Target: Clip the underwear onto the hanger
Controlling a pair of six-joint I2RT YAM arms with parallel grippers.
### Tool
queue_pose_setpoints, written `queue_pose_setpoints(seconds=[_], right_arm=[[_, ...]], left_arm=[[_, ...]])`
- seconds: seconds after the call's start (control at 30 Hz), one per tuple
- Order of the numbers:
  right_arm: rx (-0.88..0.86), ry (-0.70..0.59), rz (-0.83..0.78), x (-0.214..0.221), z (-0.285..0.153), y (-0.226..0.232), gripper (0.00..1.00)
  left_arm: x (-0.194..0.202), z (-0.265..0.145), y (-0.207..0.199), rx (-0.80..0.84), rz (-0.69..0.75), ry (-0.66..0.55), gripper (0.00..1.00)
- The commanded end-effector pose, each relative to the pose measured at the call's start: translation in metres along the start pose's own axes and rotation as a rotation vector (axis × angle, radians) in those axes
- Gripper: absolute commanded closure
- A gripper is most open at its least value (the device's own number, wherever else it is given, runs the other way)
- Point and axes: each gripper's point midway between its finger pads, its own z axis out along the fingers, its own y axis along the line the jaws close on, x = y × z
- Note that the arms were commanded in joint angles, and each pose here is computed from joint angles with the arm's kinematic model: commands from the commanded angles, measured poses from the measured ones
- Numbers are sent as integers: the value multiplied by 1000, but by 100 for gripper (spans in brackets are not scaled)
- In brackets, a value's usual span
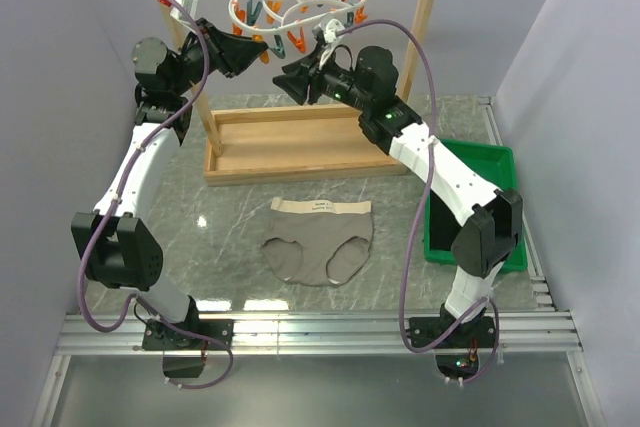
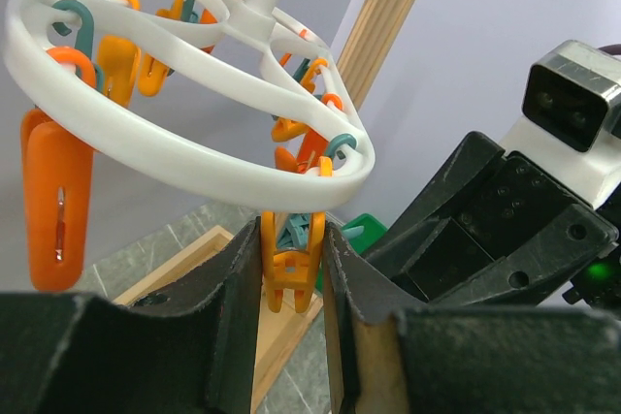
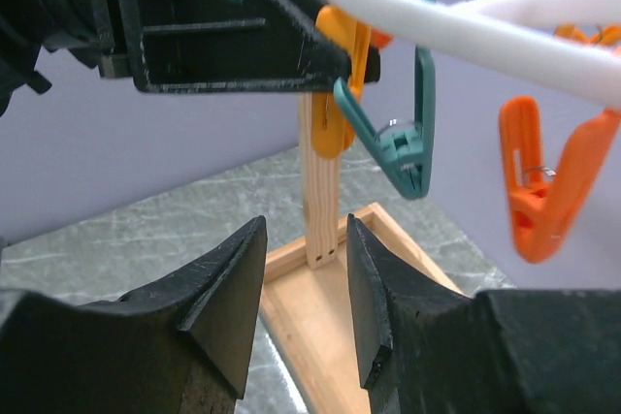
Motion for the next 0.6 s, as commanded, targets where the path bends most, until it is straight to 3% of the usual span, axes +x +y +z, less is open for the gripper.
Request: queue_pose_setpoints(seconds=[0.0,0.57], right_arm=[[-7,-124,-94,-45,6,3,54],[19,-130,-152,-40,25,-9,55]], left_arm=[[-18,-5,-32,55,21,-19,100],[-10,-5,-32,58,10,-6,100]])
